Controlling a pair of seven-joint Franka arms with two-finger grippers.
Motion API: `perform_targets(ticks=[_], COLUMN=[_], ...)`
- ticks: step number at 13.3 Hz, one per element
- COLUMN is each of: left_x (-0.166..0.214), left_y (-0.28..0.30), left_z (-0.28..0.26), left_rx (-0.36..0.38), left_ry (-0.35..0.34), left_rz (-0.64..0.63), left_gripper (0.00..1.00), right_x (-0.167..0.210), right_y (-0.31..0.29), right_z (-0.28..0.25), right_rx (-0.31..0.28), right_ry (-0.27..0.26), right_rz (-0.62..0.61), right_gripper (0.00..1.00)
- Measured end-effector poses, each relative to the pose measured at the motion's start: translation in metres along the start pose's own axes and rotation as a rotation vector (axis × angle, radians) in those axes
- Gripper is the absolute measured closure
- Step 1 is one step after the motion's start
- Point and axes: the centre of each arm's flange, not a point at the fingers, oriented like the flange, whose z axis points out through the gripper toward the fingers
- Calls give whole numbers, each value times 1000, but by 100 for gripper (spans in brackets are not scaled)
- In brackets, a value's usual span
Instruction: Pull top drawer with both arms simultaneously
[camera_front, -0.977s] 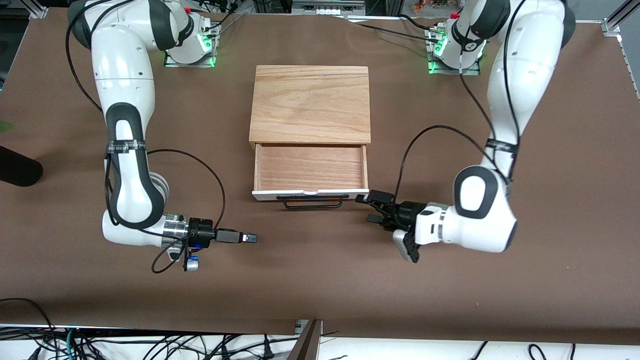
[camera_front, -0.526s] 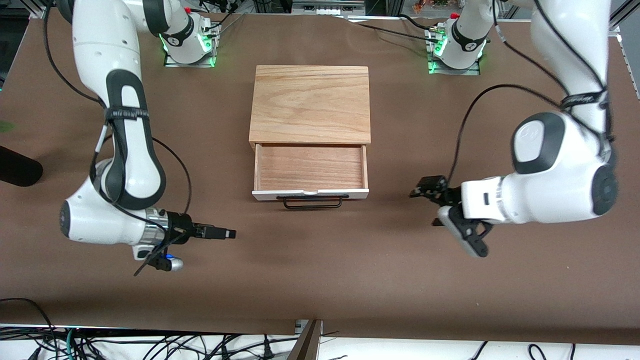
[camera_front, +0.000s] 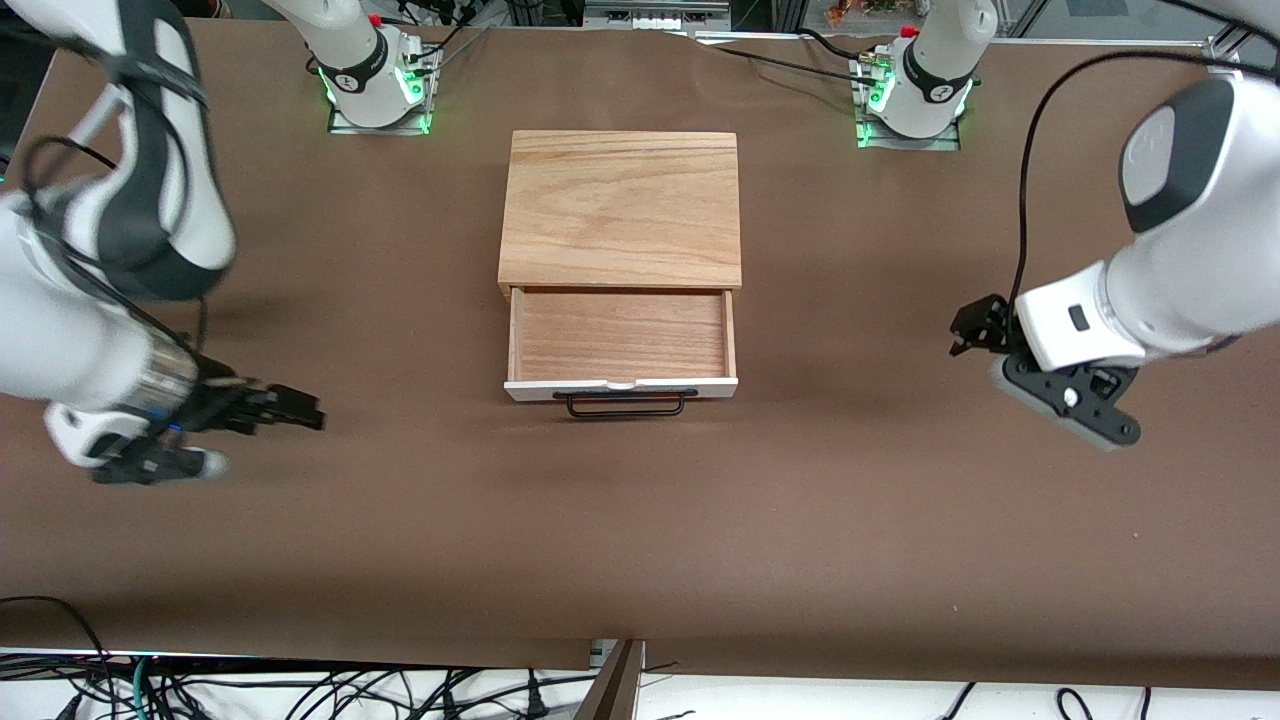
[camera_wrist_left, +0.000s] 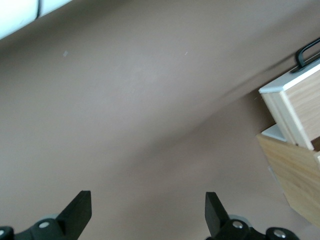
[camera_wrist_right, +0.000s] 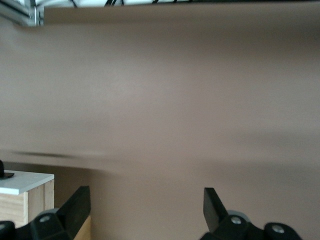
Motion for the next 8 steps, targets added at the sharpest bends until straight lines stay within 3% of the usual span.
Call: perform_targets(ticks=[3,8], left_x=[-43,-79], left_y=[18,24], left_z=[-17,-17], left_rx=[89,102], left_ry=[28,29], left_rz=[-211,-284], left_gripper=[0,0], right_x=[-33,-73], right_y=[31,2], right_z=[-71,-99], right_rx=[-55,-76], right_ry=[2,-54], right_rz=[28,126], right_gripper=[0,0])
